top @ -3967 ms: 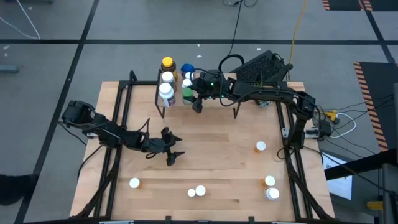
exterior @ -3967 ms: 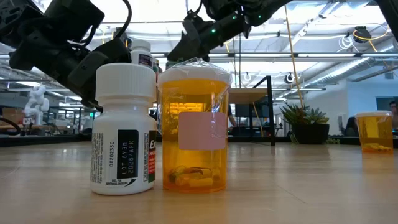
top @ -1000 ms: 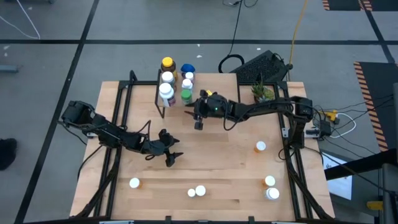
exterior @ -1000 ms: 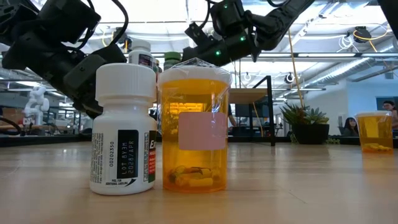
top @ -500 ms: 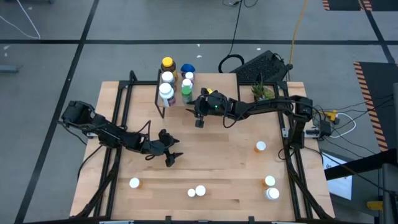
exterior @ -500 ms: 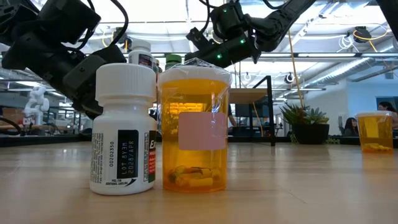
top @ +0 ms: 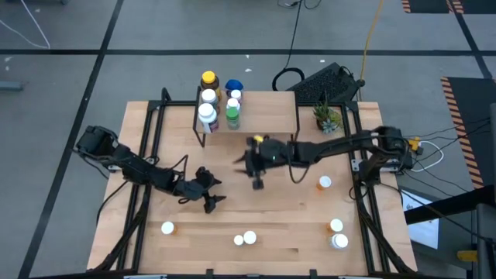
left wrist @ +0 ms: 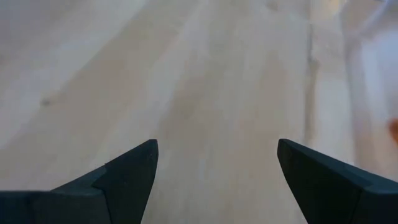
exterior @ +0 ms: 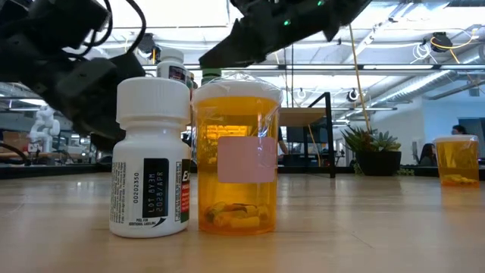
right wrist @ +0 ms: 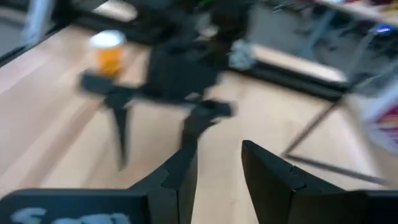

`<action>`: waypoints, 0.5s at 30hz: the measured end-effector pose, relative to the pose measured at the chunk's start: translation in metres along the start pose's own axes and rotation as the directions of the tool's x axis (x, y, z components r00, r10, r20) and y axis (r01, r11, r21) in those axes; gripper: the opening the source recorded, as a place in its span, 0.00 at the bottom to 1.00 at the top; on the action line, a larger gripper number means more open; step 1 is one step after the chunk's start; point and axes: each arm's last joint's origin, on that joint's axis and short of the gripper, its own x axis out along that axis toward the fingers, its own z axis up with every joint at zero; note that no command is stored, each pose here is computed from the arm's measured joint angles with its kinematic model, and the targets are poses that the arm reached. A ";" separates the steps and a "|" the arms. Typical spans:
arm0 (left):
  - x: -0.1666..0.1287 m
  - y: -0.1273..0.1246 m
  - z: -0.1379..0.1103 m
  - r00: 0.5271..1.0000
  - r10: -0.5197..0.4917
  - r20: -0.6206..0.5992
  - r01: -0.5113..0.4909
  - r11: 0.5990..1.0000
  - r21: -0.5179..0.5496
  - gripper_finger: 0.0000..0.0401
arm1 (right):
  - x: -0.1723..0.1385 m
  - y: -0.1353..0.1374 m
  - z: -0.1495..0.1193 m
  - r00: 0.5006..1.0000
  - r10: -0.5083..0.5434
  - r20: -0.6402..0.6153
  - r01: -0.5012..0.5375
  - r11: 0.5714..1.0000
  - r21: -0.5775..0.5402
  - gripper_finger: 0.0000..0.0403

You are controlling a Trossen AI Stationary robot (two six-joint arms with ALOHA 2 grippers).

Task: Pick and place medicine bottles onto shelf by color
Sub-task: Put the right small white medicine bottle on the shelf

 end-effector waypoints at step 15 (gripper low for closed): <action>-0.015 -0.035 -0.010 0.983 -0.146 0.108 0.142 0.989 0.047 0.83 | -0.079 0.069 0.022 0.951 0.060 -0.302 -0.101 0.987 -0.121 0.52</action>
